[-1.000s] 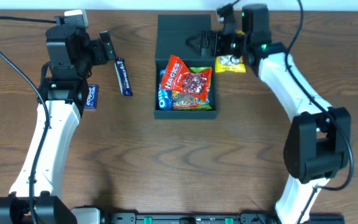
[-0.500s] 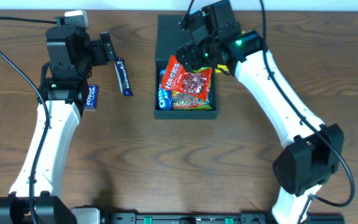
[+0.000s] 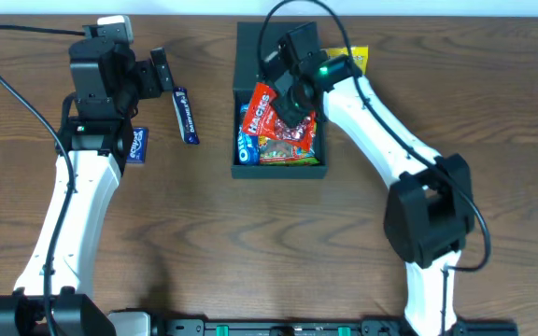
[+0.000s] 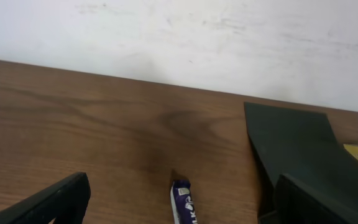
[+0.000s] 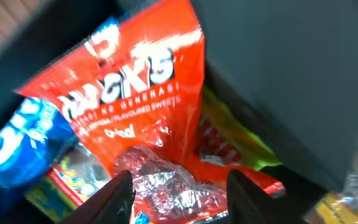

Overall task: Pack container
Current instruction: 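Push the red Hacks bag down into the box with the right gripper, then reach the right gripper to the yellow Hacks bag and grasp it, then carry the yellow Hacks bag into the box and release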

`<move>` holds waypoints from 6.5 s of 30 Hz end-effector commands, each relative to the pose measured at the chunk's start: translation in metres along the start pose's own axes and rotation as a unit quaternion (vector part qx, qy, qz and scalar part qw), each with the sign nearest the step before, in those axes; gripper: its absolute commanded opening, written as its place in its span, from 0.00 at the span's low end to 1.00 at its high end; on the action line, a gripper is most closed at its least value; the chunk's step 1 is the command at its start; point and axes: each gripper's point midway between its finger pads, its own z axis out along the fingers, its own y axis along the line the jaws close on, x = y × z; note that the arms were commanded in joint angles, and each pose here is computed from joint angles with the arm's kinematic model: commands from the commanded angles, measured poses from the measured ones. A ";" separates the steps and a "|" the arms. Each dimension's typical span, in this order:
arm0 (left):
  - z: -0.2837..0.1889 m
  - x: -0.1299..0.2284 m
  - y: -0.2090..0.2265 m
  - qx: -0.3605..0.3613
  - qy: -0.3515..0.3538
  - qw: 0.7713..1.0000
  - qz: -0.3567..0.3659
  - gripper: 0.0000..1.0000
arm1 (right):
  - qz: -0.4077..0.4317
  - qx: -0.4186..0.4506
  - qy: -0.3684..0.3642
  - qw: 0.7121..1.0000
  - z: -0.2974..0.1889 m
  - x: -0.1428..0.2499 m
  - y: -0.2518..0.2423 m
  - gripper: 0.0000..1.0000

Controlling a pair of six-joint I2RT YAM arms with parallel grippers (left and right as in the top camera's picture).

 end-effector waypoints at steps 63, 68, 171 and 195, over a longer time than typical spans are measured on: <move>-0.008 -0.015 0.000 -0.001 -0.019 1.000 0.009 0.95 | -0.191 0.020 -0.089 0.977 -0.057 -0.040 0.005 0.02; -0.008 -0.015 0.000 -0.001 -0.019 1.000 0.009 0.95 | -0.191 -0.023 -0.078 0.978 -0.045 -0.030 0.019 0.02; -0.008 -0.001 0.002 -0.004 0.009 1.000 0.009 0.95 | 0.269 0.138 -0.185 0.935 -0.073 -0.020 -0.185 0.28; -0.010 -0.017 0.020 -0.054 -0.022 0.998 0.023 0.95 | -0.186 -0.180 -0.148 0.955 -0.094 -0.015 0.028 0.12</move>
